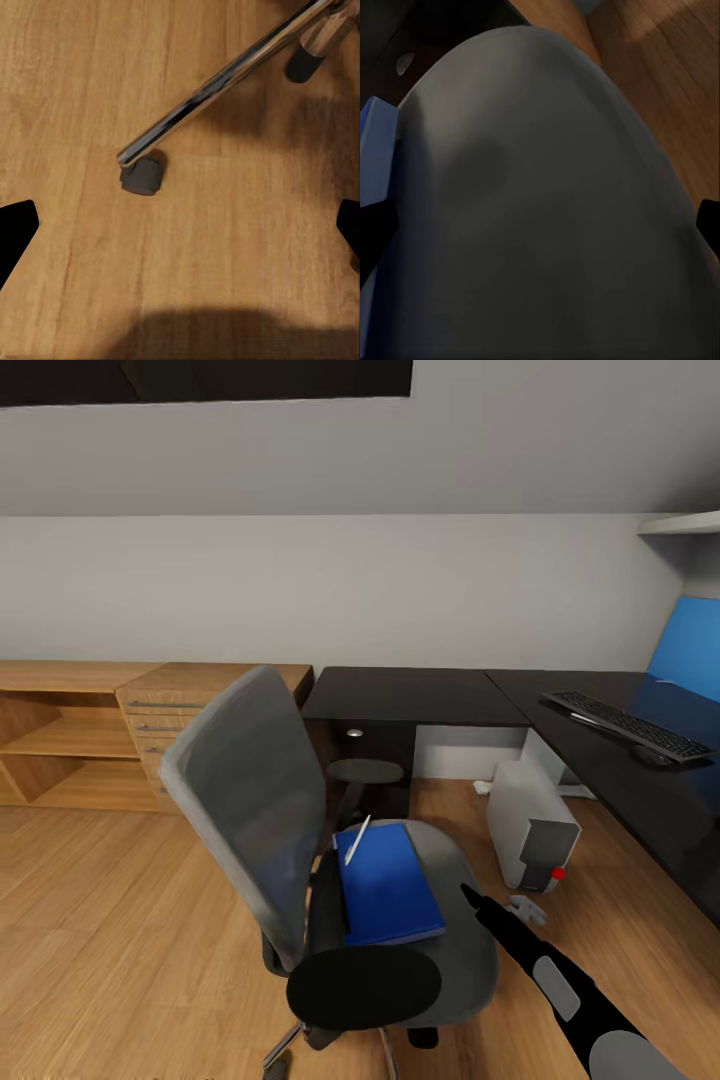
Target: In the bedroom, organize the workspace by keeping the computer under the desk, ensuring the monitor is on the desk, placing the keyboard on the desk next to the monitor, placing the mouse on the desk next to the keyboard, moving the folder from the swivel chair onto the desk next to the mouse, stacking the notebook on top of the folder with the pen on top of the notebook, and positioning the swivel chair next to the desk.
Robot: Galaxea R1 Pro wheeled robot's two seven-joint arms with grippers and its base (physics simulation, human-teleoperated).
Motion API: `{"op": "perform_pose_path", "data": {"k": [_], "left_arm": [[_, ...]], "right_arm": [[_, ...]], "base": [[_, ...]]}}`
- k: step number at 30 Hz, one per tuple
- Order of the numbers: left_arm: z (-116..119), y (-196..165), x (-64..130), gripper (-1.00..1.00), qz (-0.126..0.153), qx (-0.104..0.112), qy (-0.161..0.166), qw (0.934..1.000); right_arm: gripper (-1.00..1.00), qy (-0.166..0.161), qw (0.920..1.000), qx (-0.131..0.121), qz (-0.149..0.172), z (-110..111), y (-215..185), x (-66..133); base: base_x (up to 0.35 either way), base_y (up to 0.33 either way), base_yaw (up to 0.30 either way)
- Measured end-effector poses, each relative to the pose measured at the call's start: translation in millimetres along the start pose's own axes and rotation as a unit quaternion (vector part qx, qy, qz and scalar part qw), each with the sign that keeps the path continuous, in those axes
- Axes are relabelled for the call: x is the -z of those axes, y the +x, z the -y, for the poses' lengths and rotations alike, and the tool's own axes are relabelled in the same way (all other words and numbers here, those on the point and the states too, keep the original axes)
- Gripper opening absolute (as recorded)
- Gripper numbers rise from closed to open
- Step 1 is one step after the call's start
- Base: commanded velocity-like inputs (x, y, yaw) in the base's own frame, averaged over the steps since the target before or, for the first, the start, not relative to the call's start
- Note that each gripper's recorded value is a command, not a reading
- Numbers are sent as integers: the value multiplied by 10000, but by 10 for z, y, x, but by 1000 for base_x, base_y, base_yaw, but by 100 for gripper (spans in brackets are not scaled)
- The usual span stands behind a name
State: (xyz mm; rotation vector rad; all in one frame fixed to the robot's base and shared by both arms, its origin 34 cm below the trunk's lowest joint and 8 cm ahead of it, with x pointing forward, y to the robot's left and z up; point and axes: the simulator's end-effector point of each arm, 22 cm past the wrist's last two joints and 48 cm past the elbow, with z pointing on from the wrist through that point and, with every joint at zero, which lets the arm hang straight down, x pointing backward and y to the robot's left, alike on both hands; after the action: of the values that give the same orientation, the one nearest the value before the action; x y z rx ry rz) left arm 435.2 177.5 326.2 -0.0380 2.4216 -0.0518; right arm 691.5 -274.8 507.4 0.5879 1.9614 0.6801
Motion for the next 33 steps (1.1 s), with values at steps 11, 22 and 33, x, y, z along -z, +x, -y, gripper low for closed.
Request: {"op": "perform_pose_path", "data": {"k": [11,22,33], "left_arm": [[1,-1,-1,100,0,0,1,10000],[1,-2,-1,100,2,1,1,10000],[1,-2,-1,100,2,1,1,10000]], "right_arm": [[100,3,10000,19,11,5,-5,2],[100,29,10000,16,48,30,-39,9],[100,319,9986,155,382,153,-179,19]], "base": [[0,0,29],[0,0,0],[0,0,0]]}}
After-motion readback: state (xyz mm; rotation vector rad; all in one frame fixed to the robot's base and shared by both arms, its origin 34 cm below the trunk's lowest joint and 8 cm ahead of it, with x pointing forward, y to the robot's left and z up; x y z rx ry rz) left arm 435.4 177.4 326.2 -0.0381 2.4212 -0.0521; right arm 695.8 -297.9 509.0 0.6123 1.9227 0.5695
